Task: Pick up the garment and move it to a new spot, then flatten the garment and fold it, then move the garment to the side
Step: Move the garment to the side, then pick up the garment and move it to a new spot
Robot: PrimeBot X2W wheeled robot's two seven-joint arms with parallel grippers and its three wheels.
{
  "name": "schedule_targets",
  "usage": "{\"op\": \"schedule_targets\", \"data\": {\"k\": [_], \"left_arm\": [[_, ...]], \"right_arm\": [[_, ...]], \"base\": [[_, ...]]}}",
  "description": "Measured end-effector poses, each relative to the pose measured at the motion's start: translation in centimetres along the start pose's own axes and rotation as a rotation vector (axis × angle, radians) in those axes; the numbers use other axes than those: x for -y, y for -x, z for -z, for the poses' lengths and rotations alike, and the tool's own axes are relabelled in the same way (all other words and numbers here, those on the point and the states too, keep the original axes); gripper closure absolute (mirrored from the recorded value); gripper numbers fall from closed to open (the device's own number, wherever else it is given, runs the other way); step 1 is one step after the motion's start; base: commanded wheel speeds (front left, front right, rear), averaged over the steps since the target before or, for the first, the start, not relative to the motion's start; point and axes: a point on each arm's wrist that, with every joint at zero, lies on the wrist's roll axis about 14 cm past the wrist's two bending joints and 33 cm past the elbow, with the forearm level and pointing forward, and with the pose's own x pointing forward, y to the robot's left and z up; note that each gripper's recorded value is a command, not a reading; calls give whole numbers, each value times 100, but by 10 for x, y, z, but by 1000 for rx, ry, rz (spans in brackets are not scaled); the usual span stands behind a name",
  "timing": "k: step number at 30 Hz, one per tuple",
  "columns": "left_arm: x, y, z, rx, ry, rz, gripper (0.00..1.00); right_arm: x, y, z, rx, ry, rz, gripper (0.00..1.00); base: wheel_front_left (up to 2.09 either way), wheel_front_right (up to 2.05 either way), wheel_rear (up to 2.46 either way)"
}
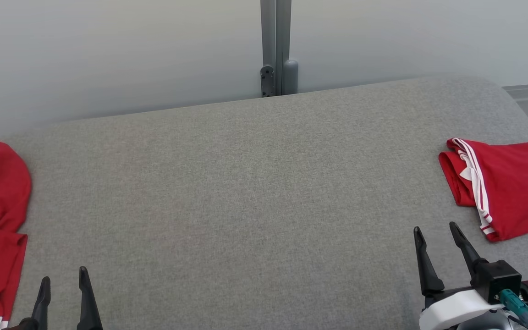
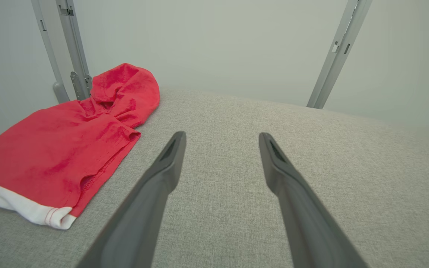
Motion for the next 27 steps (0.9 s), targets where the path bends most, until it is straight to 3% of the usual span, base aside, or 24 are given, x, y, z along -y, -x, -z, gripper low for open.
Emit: {"op": "schedule_targets", "data": {"k": [10, 20, 27], "left_arm": [[-15, 15, -6, 23, 4, -47, 0], [-82, 75, -15, 65, 6, -288, 0], [-112, 112, -20, 91, 16, -419, 0]], "right_arm": [[-29, -15, -2, 8, -18, -93, 0], [-117, -43, -7, 22, -60, -356, 0], [-160, -51, -3, 9, -58, -479, 0]], "base": [[0, 0, 0], [0, 0, 0], [0, 0, 0]]}}
